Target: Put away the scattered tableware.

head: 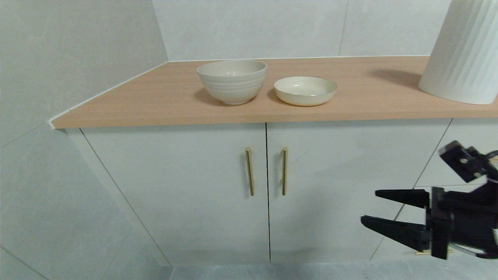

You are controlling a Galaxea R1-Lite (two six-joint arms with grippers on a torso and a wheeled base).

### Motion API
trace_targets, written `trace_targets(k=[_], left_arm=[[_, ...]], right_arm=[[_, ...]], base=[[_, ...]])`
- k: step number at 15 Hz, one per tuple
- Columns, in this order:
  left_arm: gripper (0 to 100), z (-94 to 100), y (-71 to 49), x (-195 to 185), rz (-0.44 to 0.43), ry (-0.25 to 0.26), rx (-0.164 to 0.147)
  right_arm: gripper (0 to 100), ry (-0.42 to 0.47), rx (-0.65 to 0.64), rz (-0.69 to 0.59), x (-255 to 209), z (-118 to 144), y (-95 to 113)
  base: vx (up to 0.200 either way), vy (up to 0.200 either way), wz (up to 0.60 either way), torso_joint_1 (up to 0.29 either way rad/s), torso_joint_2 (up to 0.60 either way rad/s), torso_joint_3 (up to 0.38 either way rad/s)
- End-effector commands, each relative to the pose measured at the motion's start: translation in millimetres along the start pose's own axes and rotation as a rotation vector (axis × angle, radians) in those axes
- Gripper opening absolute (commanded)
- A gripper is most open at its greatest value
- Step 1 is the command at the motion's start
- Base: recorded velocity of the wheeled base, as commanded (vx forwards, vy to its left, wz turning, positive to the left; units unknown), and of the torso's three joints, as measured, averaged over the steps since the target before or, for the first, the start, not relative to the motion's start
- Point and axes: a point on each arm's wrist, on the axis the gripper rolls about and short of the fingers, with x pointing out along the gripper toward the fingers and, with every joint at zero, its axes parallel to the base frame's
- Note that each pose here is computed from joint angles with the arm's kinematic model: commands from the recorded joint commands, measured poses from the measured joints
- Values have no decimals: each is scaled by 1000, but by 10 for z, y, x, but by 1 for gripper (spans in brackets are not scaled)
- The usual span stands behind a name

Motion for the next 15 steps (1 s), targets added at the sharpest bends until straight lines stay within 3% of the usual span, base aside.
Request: trace_targets(k=[1,4,6,15], left_arm=[[100,0,0,0,1,0,-2],[100,0,0,0,1,0,-2],[100,0,0,0,1,0,-2],[100,0,0,0,1,0,-2]], right_arm=[[100,52,-10,21,870,-32,-136],[100,37,-10,-2,1157,44,-196],[100,33,83,-3,1232,64,-222],[100,-123,186,38,1586,69,-341]], base=[[0,0,0,0,0,0],[0,0,0,0,0,0],[0,0,0,0,0,0],[0,0,0,0,0,0]])
